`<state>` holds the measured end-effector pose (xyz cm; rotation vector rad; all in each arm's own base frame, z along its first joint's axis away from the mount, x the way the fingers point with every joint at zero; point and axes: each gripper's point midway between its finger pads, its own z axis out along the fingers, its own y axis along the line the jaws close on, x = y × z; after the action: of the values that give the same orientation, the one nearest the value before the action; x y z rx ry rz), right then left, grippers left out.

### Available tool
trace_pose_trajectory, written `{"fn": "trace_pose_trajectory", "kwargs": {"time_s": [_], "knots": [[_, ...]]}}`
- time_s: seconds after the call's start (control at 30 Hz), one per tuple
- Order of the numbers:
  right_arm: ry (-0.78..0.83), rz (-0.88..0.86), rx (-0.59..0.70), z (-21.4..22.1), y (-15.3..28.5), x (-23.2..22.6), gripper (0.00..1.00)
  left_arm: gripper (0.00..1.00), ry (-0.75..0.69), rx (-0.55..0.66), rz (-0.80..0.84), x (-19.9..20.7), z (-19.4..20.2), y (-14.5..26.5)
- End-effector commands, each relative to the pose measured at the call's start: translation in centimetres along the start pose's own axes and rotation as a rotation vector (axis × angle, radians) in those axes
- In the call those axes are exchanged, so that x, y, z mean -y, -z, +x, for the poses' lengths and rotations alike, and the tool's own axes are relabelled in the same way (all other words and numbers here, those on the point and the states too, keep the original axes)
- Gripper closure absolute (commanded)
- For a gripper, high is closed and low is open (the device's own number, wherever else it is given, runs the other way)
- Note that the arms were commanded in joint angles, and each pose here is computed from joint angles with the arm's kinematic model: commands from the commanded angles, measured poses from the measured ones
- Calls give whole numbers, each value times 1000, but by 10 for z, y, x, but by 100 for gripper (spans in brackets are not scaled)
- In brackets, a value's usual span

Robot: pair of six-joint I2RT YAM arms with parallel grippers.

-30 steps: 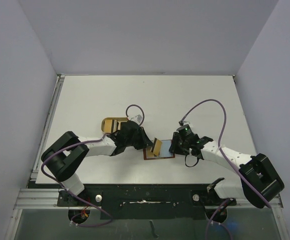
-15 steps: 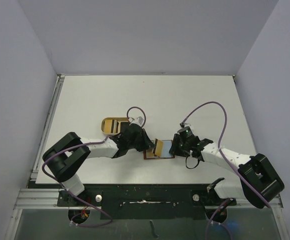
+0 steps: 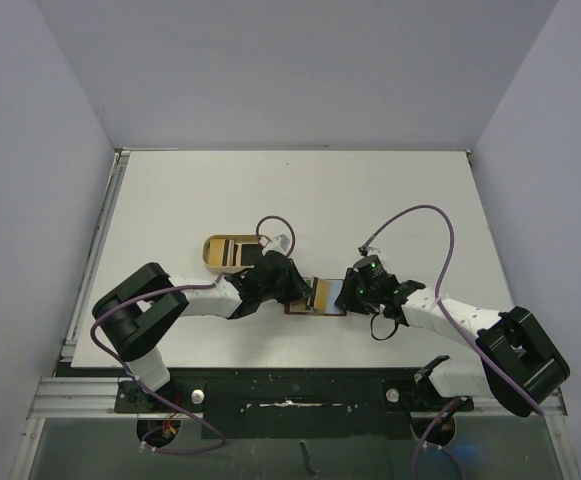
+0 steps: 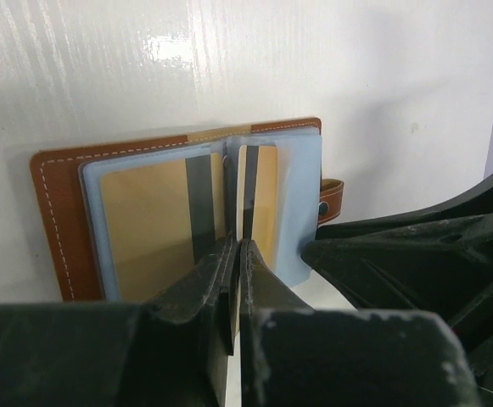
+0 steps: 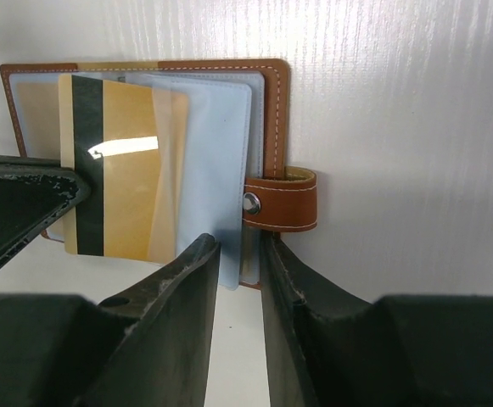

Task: Put the credit cards into the card holder
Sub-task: Insert the credit card into the card holder.

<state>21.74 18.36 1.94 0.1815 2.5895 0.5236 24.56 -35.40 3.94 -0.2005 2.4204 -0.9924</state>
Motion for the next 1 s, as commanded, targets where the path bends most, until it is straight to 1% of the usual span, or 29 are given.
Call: {"fn": "trace_pose_trajectory", "kwargs": {"time_s": [0.0,0.3,0.4,0.57,0.63,0.8,0.97], "knots": [[-4,-48,-15,7,-2,-11,73,100,-5,23,-2,2,1,-7],[-3,-55,-14,6,-2,-15,73,99,-24,-2,16,10,9,-13],[6,-55,-5,2,1,-18,74,90,-43,1,8,12,7,-9],[21,-34,25,-7,10,-16,75,74,-70,44,-8,13,-4,5],[26,-20,47,-13,13,-14,75,71,-78,54,-16,12,-7,7],[17,6,63,-23,14,-4,74,71,-80,31,-11,10,-1,2],[9,24,81,-31,14,4,74,74,-86,9,-9,9,4,-5]]}}
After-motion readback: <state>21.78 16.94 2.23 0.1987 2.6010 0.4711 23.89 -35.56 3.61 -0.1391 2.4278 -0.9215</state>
